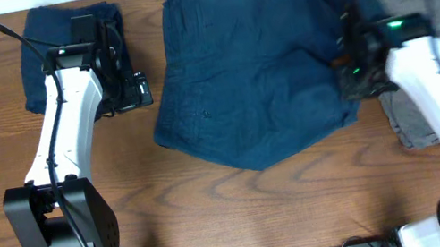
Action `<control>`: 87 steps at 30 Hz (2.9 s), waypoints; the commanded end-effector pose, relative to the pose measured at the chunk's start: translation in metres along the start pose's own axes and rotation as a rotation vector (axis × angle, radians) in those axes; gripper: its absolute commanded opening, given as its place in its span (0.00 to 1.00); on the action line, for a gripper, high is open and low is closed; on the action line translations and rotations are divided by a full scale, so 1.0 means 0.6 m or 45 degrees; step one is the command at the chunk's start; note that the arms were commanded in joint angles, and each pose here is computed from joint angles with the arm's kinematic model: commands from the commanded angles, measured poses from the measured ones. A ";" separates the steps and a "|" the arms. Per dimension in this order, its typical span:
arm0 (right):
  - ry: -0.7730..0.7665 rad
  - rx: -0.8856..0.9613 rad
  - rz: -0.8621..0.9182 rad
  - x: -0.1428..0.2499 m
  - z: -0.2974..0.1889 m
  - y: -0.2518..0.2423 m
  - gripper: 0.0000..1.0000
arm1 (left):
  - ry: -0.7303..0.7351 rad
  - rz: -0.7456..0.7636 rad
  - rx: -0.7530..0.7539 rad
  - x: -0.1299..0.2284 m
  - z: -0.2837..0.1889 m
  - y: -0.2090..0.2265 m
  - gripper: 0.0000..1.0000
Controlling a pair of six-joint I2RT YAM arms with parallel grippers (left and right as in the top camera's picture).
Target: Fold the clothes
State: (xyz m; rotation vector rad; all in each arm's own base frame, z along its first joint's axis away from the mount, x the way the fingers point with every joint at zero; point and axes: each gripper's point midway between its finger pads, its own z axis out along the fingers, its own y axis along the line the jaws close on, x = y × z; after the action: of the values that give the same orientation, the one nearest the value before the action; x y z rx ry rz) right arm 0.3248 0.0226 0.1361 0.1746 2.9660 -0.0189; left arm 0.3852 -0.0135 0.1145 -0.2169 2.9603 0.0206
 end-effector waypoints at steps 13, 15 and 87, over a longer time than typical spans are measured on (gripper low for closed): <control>-0.276 -0.014 0.108 -0.156 0.076 -0.075 0.45 | -0.037 -0.007 0.007 -0.010 -0.001 -0.003 1.00; -0.292 -0.015 0.116 -0.169 0.091 -0.078 0.53 | -0.036 -0.007 0.006 -0.010 -0.001 -0.002 1.00; -0.040 -0.306 0.005 -0.103 0.016 0.024 0.44 | 0.221 0.124 0.479 0.138 0.121 -0.161 0.06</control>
State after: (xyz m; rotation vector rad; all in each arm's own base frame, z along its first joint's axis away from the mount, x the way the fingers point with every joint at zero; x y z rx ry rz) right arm 0.3896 0.0142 0.1252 0.2066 2.9206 0.2769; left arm 0.3111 -0.1257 0.0171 0.0881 3.1117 -0.5433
